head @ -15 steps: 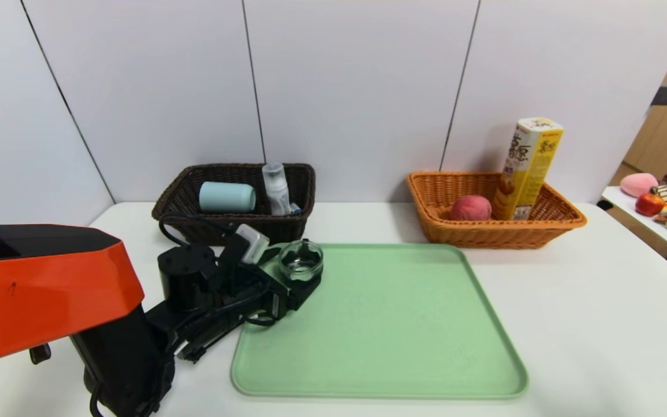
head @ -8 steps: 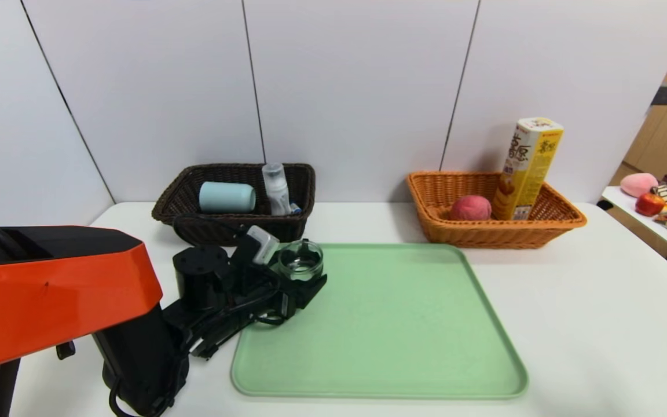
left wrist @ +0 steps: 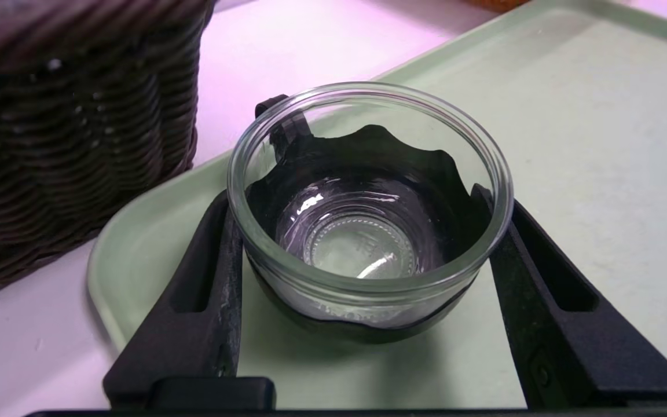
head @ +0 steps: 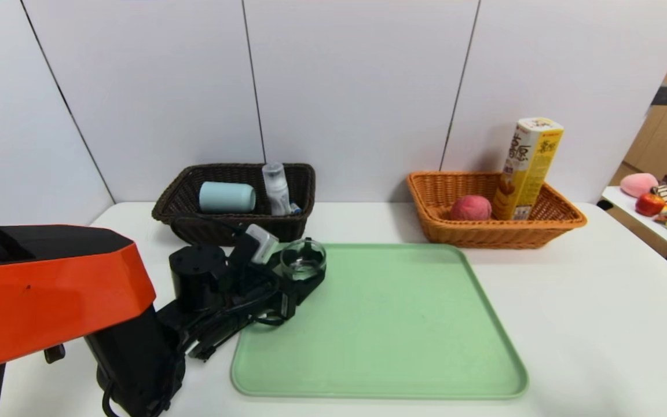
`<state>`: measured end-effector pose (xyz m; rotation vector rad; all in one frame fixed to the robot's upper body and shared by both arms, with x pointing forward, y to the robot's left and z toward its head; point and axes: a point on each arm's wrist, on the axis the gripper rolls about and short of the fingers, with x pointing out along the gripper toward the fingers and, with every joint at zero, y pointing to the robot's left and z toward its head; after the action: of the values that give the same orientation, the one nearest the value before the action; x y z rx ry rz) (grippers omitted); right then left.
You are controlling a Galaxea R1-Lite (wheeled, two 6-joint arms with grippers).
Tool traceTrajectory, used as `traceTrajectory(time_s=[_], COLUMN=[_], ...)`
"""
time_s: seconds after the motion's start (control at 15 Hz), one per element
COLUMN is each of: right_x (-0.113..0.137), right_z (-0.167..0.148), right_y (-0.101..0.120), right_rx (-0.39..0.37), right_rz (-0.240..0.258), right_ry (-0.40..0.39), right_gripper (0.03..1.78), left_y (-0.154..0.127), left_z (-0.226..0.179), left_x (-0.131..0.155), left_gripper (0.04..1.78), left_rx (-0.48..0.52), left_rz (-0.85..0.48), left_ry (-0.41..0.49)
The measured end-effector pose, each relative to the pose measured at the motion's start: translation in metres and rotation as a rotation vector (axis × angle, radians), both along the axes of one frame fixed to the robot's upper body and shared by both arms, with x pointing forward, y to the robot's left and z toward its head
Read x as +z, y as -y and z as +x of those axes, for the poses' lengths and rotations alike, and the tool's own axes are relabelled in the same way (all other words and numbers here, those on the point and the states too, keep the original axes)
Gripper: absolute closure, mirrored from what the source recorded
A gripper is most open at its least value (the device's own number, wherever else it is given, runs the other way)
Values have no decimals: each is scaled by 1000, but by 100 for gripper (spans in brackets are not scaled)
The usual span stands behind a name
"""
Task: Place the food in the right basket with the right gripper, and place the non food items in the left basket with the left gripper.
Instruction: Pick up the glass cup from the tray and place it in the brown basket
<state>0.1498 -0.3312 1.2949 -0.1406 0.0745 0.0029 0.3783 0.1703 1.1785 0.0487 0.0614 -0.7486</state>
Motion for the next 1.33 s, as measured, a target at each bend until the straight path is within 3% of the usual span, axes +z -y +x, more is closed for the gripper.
traceTrajectory(time_s=[0.4, 0.8, 0.93, 1.13, 1.33], right_x=[-4, -5, -6, -6, -6], right_z=[0, 0, 0, 0, -1], right_y=[0, 0, 0, 0, 0], right_rx=[0, 1, -1, -2, -4], right_rz=[-2, -2, -2, -3, -3], right_ry=[-14, -18, -19, -20, -19], right_gripper=[11, 11, 11, 11, 11], left_y=[-12, -92, -112, -131, -134], left_z=[-19, 35, 55, 78, 99], left_x=[90, 172, 178, 154, 132], left_gripper=[61, 61, 61, 61, 61], left_rx=[2, 295, 366, 420, 454], left_rz=[-95, -72, -36, 73, 106], left_ry=[191, 216, 141, -43, -107])
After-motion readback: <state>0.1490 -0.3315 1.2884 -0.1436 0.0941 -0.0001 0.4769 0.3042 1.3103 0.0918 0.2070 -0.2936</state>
